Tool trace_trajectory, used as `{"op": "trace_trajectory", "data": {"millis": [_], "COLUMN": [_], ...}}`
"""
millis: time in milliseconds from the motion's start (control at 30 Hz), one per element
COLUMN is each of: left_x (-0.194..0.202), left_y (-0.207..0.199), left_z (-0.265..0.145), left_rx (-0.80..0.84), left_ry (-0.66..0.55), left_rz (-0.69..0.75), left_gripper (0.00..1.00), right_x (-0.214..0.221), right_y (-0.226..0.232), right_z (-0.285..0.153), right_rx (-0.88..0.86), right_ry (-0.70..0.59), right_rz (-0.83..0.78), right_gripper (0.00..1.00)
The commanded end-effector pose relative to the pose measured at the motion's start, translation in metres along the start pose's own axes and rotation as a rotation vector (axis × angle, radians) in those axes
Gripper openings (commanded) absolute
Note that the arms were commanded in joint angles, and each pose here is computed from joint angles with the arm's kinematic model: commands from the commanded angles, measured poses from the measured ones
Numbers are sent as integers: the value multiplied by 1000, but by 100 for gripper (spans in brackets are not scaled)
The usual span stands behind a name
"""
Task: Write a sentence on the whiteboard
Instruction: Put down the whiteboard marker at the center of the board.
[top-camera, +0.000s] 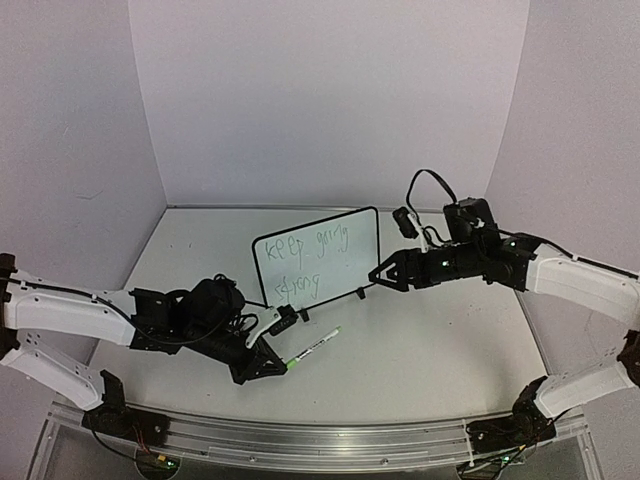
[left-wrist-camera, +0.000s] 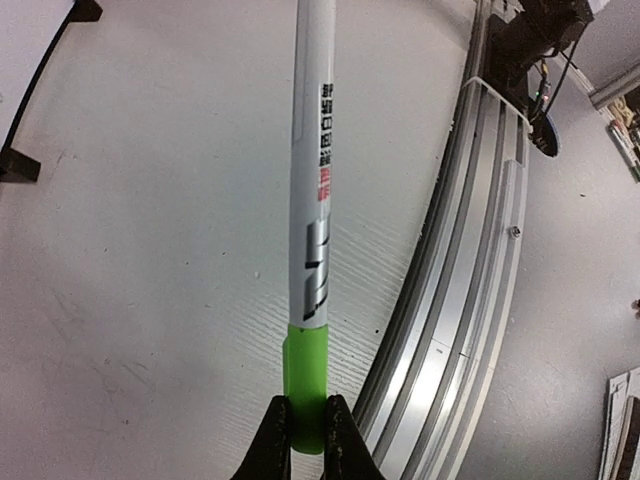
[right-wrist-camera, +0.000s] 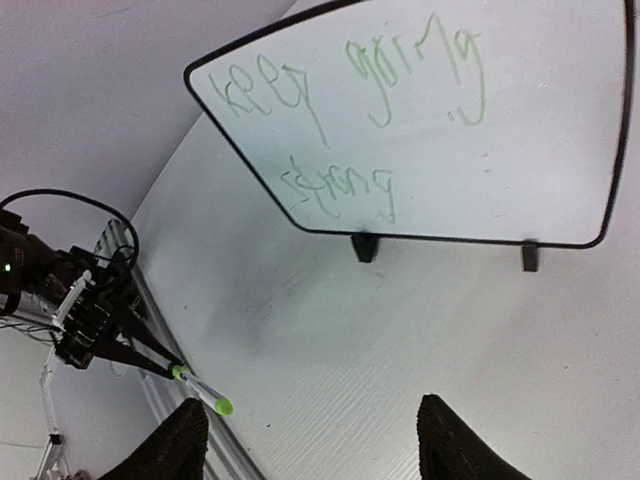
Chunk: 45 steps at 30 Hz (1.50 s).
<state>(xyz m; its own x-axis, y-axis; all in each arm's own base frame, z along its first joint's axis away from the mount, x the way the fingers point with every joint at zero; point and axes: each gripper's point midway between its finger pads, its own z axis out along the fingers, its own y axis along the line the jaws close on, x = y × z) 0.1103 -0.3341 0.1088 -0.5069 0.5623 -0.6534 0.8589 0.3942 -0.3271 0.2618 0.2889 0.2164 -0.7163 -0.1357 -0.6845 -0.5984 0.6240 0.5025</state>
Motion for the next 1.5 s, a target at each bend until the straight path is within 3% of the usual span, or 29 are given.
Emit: {"op": "trace_trajectory", "data": {"millis": [0,233,433,1000,1133,1467], "left_x": [7,28,37,28,25,19], "left_y": [35,108,144,177,183,203], "left_z": [-8,-32,-54,-43,-41,-55], "left_rx": [-188,-373,-452,-498,-514,-563], "left_ry": [-31,-65,-110,-52,-56,-104], "left_rz": [-192,-526,-702,-760,-748,-747], "left_gripper": [0,0,0,1,11,56], "right_x": [-14,-6,0,2,3,3], "right_y": [-38,-79,-104,-131,-136,-143], "right_z": [-18,-19,-23,-45,-52,-55], "right_rx": [224,332,387,534,572,617], "right_ry": [-126,-120,-119,-190,-206,-206], "right_rz": [44,111,163,212,207,174], "right_gripper": [76,84,86,88,88,89]}}
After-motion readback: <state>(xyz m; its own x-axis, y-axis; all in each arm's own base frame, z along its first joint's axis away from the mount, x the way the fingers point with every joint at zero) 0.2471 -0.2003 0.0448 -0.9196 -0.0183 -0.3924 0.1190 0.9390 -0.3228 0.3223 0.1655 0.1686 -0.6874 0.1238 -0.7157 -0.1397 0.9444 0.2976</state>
